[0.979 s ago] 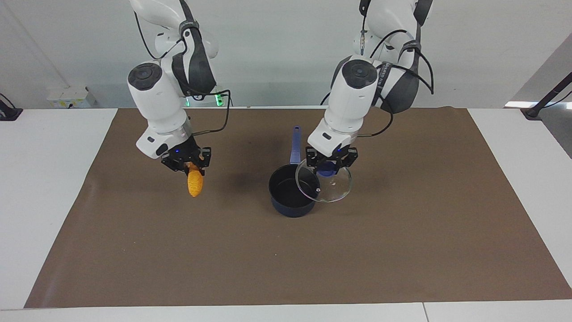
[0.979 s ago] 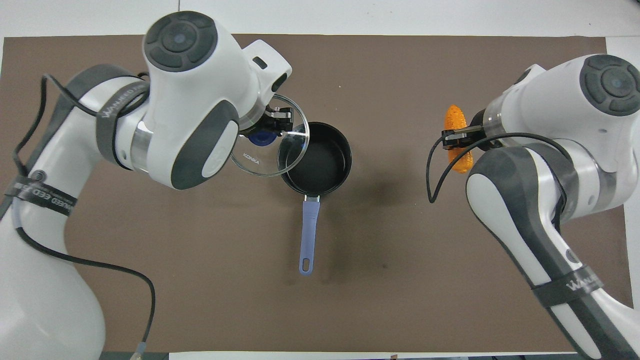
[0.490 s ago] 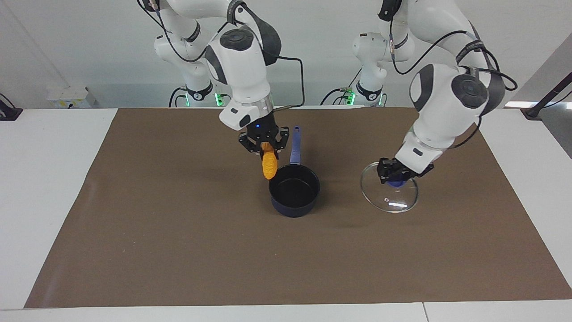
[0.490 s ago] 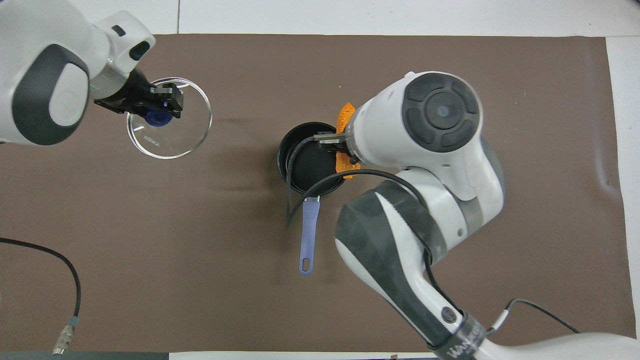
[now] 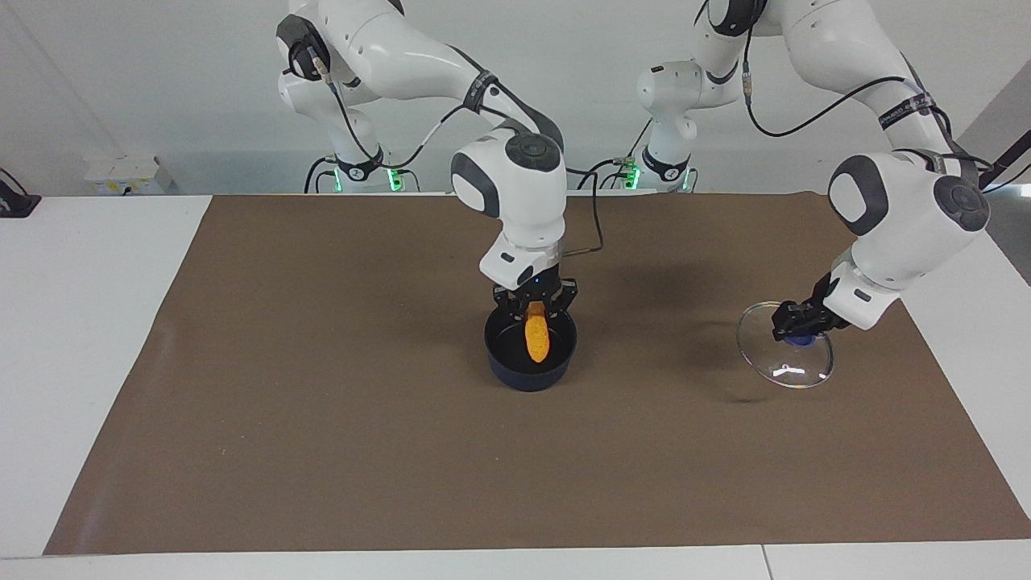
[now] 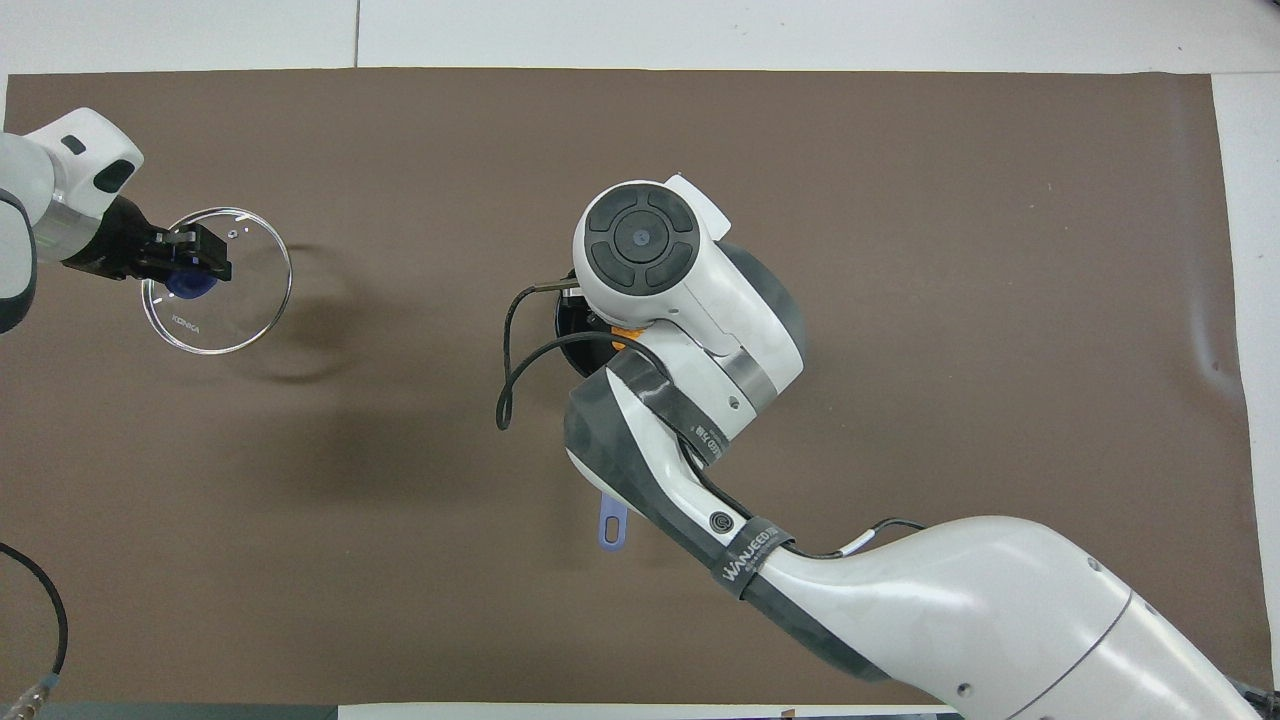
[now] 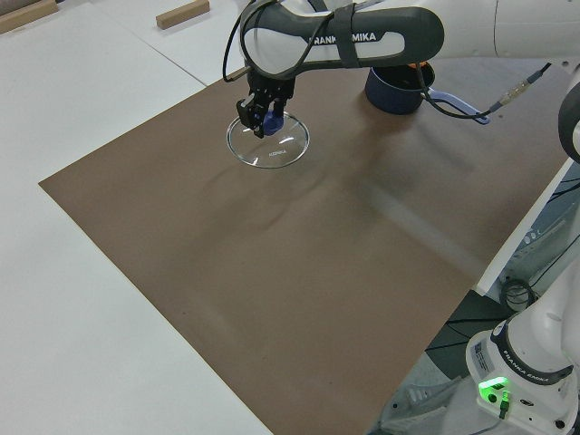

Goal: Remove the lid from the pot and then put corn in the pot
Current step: 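Lower the corn into the pot and open the right gripper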

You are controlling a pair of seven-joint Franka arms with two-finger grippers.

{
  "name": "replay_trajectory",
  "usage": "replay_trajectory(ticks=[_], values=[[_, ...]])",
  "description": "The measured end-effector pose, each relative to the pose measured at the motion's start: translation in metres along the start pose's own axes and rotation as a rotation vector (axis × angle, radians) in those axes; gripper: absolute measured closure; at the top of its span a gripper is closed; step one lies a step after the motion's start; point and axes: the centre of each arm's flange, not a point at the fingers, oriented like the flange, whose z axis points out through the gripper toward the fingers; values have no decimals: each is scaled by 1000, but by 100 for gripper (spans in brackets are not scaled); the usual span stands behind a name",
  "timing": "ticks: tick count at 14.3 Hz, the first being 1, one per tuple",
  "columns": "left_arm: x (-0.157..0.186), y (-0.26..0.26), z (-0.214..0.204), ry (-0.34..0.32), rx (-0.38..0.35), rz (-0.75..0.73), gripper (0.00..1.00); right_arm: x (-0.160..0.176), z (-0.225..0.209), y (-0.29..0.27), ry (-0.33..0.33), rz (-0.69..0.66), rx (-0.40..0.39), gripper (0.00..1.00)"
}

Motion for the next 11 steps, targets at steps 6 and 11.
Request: replay_trajectory(ticks=[6, 11], values=[[-15, -12, 51, 0, 3, -19, 39, -20, 43, 1, 7, -20, 26, 60], [-24, -14, 73, 18, 7, -22, 39, -20, 39, 2, 26, -16, 38, 35]])
